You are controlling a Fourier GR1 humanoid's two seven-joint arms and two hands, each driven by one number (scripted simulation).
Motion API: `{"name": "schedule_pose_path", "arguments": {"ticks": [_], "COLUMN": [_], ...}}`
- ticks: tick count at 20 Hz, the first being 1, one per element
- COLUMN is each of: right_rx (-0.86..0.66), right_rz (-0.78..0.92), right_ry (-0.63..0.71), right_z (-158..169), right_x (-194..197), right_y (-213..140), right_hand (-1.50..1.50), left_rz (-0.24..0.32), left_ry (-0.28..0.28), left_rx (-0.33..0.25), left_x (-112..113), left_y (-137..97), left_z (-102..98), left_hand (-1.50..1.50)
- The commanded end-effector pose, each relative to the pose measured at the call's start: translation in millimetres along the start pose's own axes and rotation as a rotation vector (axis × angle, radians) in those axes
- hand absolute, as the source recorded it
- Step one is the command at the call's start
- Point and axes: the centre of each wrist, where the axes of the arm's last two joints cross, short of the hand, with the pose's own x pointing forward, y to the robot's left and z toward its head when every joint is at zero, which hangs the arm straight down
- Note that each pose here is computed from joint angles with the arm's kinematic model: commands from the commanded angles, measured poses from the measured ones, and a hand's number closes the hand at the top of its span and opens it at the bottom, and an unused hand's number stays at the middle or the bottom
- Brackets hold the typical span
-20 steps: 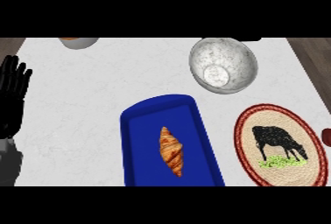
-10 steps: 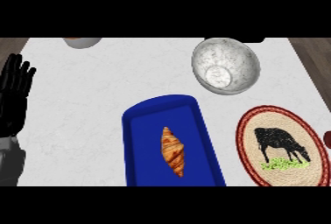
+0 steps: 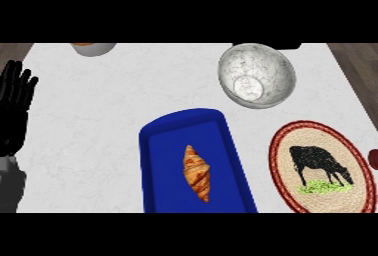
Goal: Pick the sweet potato from the placemat and place it in the bowl
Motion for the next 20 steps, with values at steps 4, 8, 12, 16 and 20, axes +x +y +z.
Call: {"name": "schedule_pose_path", "arguments": {"ticks": [4,8,12,16,20], "right_rx": [0.012,0.035,0.081,0.152,0.215], "right_rz": [-0.171,-0.240,-0.219,-0.201,-0.197], "right_ry": [-0.100,-0.082,-0.074,-0.075,-0.063], "right_z": [-6.4,-19.5,-37.4,-60.3,-71.1], "right_x": [69.9,117.2,165.5,209.9,235.9], "right_y": [-37.0,-31.6,-9.0,22.2,72.1], "right_hand": [1.50,1.50,1.50,1.50,1.50], "left_rz": [0.014,0.009,0.019,0.009,0.026], "left_ry": [-0.007,0.009,-0.018,-0.013,-0.016], "left_rx": [-0.021,-0.020,-0.027,-0.035,-0.052], "left_x": [4.4,-4.5,-1.8,-9.0,6.3], "left_y": [3.3,-4.4,-4.9,-15.5,-20.5], "left_z": [-3.4,-3.4,-4.9,-13.5,-12.0], "left_hand": [0.00,0.00,0.00,0.00,0.00]}}
